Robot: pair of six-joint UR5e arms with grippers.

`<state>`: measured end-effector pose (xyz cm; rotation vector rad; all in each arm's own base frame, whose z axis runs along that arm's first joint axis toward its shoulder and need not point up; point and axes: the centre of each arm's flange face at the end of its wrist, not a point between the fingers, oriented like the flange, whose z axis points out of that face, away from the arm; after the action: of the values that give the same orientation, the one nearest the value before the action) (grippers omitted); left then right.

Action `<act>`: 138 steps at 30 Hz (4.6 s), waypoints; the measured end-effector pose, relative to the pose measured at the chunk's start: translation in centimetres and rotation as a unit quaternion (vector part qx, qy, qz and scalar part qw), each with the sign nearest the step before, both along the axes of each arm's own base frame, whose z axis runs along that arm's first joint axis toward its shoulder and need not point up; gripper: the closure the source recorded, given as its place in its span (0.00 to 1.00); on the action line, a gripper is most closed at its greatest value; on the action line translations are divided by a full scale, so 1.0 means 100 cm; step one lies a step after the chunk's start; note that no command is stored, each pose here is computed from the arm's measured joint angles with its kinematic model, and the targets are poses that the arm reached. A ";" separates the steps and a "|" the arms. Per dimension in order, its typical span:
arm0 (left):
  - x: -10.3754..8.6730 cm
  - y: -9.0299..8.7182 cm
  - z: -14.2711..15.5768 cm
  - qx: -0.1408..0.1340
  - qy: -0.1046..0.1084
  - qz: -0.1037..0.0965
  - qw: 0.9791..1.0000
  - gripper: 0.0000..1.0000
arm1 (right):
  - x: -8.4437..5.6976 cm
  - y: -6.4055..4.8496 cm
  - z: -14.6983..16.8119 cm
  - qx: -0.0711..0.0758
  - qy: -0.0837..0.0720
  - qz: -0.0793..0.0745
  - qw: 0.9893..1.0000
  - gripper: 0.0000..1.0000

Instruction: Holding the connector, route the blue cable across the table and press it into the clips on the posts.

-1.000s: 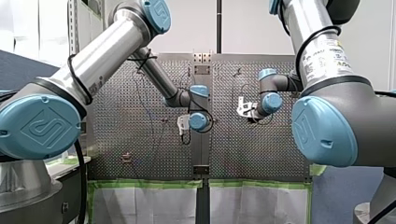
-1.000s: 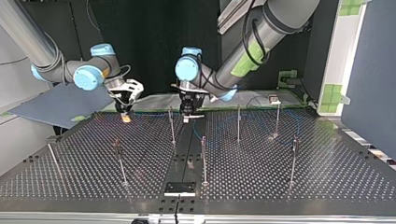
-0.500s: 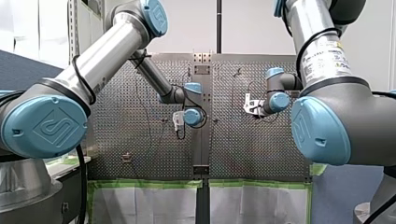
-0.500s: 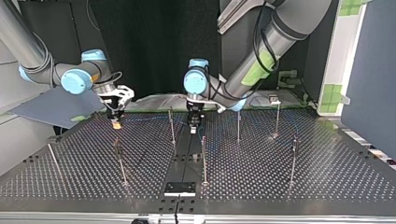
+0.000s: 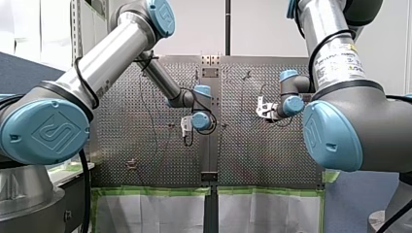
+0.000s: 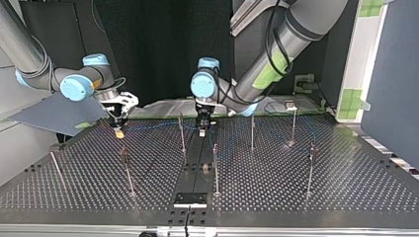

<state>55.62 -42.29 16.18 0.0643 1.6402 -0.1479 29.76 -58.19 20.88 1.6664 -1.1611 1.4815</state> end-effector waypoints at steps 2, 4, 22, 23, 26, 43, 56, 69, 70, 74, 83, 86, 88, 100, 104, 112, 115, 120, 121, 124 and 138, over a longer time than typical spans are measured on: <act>-0.004 -0.001 0.001 0.008 0.005 0.005 1.000 0.00 | 0.000 0.000 0.000 0.000 0.000 0.000 1.000 1.00; -0.009 -0.002 0.005 0.012 0.009 0.009 1.000 0.00 | 0.000 0.000 0.000 0.000 0.001 0.000 1.000 1.00; -0.092 -0.054 0.060 0.019 0.030 -0.008 0.999 0.00 | 0.000 -0.001 0.001 -0.003 0.000 0.009 1.000 1.00; -0.097 -0.059 0.060 0.020 0.031 -0.013 0.999 0.00 | 0.000 -0.001 0.002 -0.003 0.000 0.010 1.000 1.00; -0.109 -0.070 0.060 0.019 0.031 -0.023 0.999 0.00 | -0.001 -0.003 0.004 -0.005 -0.002 0.015 1.000 1.00; -0.154 -0.138 0.023 0.012 0.059 -0.054 0.997 0.00 | -0.011 -0.009 0.006 -0.005 -0.006 0.029 1.000 1.00; -0.147 -0.162 -0.009 0.024 0.062 -0.022 0.998 0.00 | -0.010 -0.009 0.006 -0.004 -0.008 0.038 0.999 1.00; -0.131 -0.192 -0.009 -0.021 0.012 0.017 1.000 0.00 | -0.010 -0.008 0.005 -0.003 -0.010 0.043 0.999 1.00; -0.130 -0.193 -0.005 -0.026 0.007 0.020 0.999 0.00 | -0.010 -0.008 0.005 -0.003 -0.010 0.043 0.999 1.00; -0.123 -0.200 0.010 -0.047 -0.013 0.035 0.998 0.00 | -0.010 -0.008 0.005 -0.003 -0.010 0.042 0.999 1.00; -0.097 -0.202 0.010 -0.056 -0.024 0.055 0.997 0.00 | -0.010 -0.009 0.005 -0.003 -0.010 0.042 0.999 1.00; -0.082 -0.200 0.006 -0.060 -0.026 0.062 0.996 0.00 | -0.010 -0.009 0.005 -0.003 -0.010 0.042 0.999 1.00; -0.075 -0.199 0.007 -0.064 -0.029 0.065 0.995 0.00 | -0.010 -0.009 0.005 -0.003 -0.010 0.042 0.999 1.00; -0.053 -0.201 0.019 -0.081 -0.038 0.065 0.994 0.00 | -0.010 -0.009 0.005 -0.003 -0.010 0.042 0.999 1.00; -0.052 -0.200 -0.001 -0.071 -0.023 0.061 0.995 0.00 | -0.010 -0.009 0.006 -0.005 -0.009 0.043 0.999 1.00; -0.047 -0.197 -0.007 -0.067 -0.015 0.060 0.996 0.00 | -0.010 -0.010 0.012 -0.010 -0.010 0.043 0.999 1.00; -0.046 -0.197 -0.006 -0.066 -0.014 0.060 0.996 0.00 | -0.010 -0.011 0.013 -0.012 -0.010 0.043 0.999 1.00; -0.046 -0.197 -0.007 -0.064 -0.012 0.054 0.996 0.21 | -0.009 -0.012 0.018 -0.015 -0.011 0.044 0.999 1.00; -0.045 -0.197 -0.007 -0.064 -0.011 0.053 0.996 0.33 | -0.009 -0.012 0.019 -0.016 -0.011 0.044 0.999 1.00; -0.044 -0.197 -0.007 -0.062 -0.010 0.049 0.997 0.62 | -0.008 -0.012 0.023 -0.018 -0.011 0.045 0.999 1.00; -0.039 -0.191 -0.002 -0.079 -0.009 0.061 0.995 1.00 | 0.001 -0.004 0.037 -0.022 -0.016 0.061 0.998 1.00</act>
<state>51.77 -61.37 15.96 -0.1552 1.6054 -0.1818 29.81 -58.59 24.61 1.7149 -1.0528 1.6030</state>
